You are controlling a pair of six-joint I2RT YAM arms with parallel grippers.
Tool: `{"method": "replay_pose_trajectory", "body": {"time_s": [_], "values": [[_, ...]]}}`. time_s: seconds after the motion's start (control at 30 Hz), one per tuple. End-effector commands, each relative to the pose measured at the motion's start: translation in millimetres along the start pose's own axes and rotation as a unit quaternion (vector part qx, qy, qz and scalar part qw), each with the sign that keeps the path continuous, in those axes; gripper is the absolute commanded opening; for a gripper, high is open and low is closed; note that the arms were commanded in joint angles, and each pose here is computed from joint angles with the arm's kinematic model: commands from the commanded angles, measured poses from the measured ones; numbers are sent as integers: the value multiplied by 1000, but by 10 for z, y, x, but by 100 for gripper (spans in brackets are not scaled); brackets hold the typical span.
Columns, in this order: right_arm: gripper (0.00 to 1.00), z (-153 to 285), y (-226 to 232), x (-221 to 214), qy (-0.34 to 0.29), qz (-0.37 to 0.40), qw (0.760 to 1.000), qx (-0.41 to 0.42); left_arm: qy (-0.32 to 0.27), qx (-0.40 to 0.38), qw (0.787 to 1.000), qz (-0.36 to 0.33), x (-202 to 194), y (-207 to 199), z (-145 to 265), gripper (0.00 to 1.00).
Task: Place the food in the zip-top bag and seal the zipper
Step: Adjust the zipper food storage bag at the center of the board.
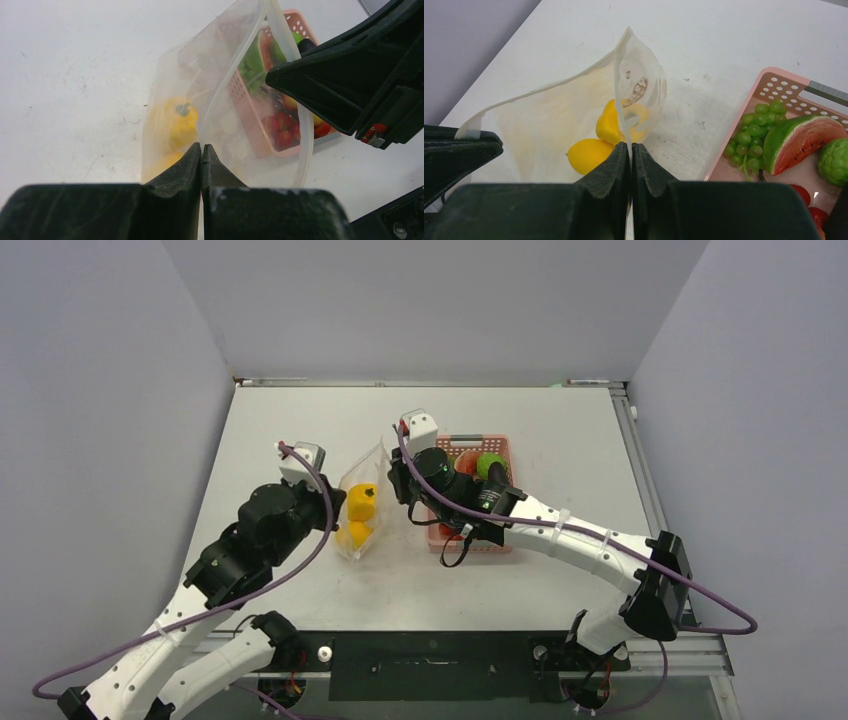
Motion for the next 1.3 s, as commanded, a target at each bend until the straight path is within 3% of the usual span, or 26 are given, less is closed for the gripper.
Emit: {"method": "replay_pose_trajectory", "body": {"time_s": [0.0,0.3,0.47,0.77,0.93,1.27], "values": [[5,-33,-8,36,-15,5,1000,-18,0,9,1000,-2,65,-22,-118,0],[5,-496,-304,-356,59,-10,997,-53,85,52,995,-17,-61,-28,-375,0],[5,-524,-354,-358,66,-20,996,-50,69,45,997,-12,-26,-27,-326,0],[6,-254,-227,-50,22,-22,999,-16,-38,19,999,10,111,29,-7,0],[11,-301,-223,-83,29,-17,999,-19,-18,29,999,6,101,28,-59,0],[12,-486,-218,-256,56,-15,998,-18,-8,31,999,4,87,21,-89,0]]}}
Point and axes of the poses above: each gripper's point midway between its finger pads, its own z axis back along the fingers, its own y axis along the line the jaws close on, x = y × z, the point moved 10 cm from there along z, back along the fingers, and after that the axes turned 7 degrees about -z, right-handed, at the moved point
